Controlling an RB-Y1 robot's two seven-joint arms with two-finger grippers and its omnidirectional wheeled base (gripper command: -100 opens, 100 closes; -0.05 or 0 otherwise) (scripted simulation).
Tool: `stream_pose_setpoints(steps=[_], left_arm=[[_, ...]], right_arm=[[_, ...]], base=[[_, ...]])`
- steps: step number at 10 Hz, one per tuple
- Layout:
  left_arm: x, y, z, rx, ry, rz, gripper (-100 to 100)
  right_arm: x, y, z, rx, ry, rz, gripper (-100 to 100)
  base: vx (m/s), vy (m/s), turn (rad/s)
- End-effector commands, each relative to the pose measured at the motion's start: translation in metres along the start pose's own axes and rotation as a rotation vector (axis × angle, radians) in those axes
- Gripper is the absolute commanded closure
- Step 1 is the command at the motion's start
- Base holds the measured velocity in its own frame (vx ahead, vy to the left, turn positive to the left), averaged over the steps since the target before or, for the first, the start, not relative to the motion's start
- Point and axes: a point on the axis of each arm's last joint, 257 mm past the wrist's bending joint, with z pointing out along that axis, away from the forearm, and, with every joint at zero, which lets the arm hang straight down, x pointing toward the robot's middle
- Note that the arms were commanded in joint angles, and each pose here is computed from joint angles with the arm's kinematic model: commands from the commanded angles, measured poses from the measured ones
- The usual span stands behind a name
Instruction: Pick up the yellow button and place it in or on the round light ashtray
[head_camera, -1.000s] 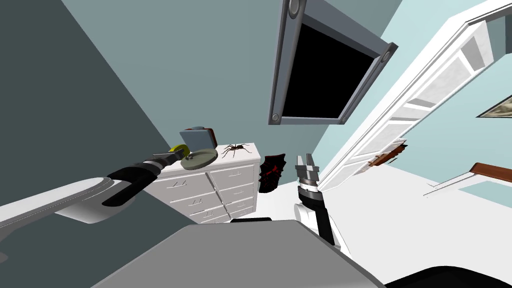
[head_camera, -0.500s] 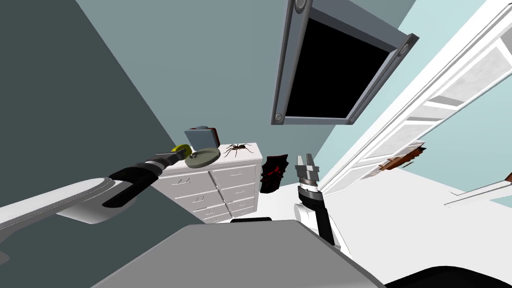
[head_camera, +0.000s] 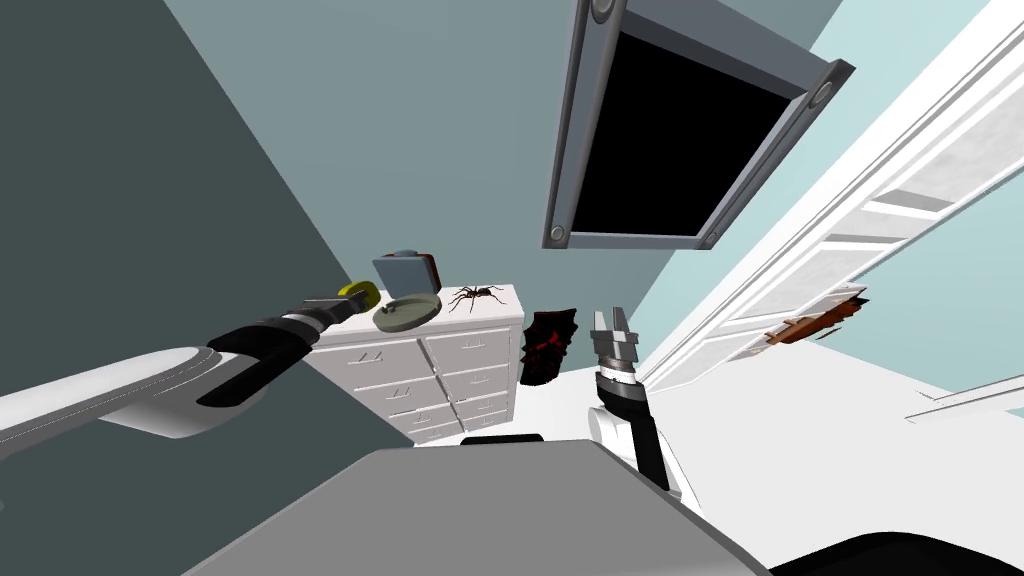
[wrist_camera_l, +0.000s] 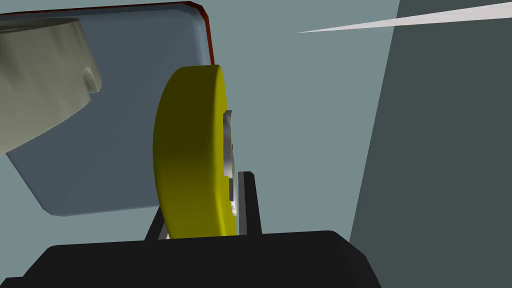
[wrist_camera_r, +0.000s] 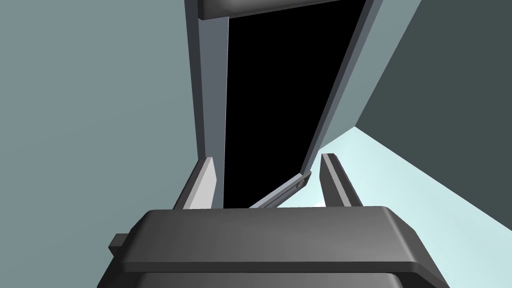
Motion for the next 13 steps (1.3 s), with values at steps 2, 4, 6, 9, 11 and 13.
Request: stream_pose_setpoints(steps=[2, 4, 6, 9, 11, 13], left_arm=[[-0.023, 0.000, 0.003, 0.000, -0.037, 0.026, 100], [-0.049, 0.000, 0.007, 0.001, -0.077, 0.054, 100], [-0.073, -0.003, 0.009, 0.006, -0.113, 0.076, 100], [-0.091, -0.020, 0.010, 0.036, -0.126, 0.077, 100], [-0.088, -0.034, 0.009, 0.062, -0.109, 0.061, 100], [-0.077, -0.048, 0.006, 0.084, -0.074, 0.038, 100]], right_arm=[[0.000, 0.000, 0.000, 0.000, 0.000, 0.000, 0], [0.000, 0.000, 0.000, 0.000, 0.000, 0.000, 0], [0.000, 0.000, 0.000, 0.000, 0.000, 0.000, 0], [0.000, 0.000, 0.000, 0.000, 0.000, 0.000, 0], [0.000, 0.000, 0.000, 0.000, 0.000, 0.000, 0], [0.000, 0.000, 0.000, 0.000, 0.000, 0.000, 0]], base=[[-0.040, -0.041, 0.061], [-0.037, -0.039, 0.055], [-0.040, -0.071, 0.070], [0.011, -0.084, 0.086], [0.027, -0.075, 0.058], [0.047, -0.049, 0.036]])
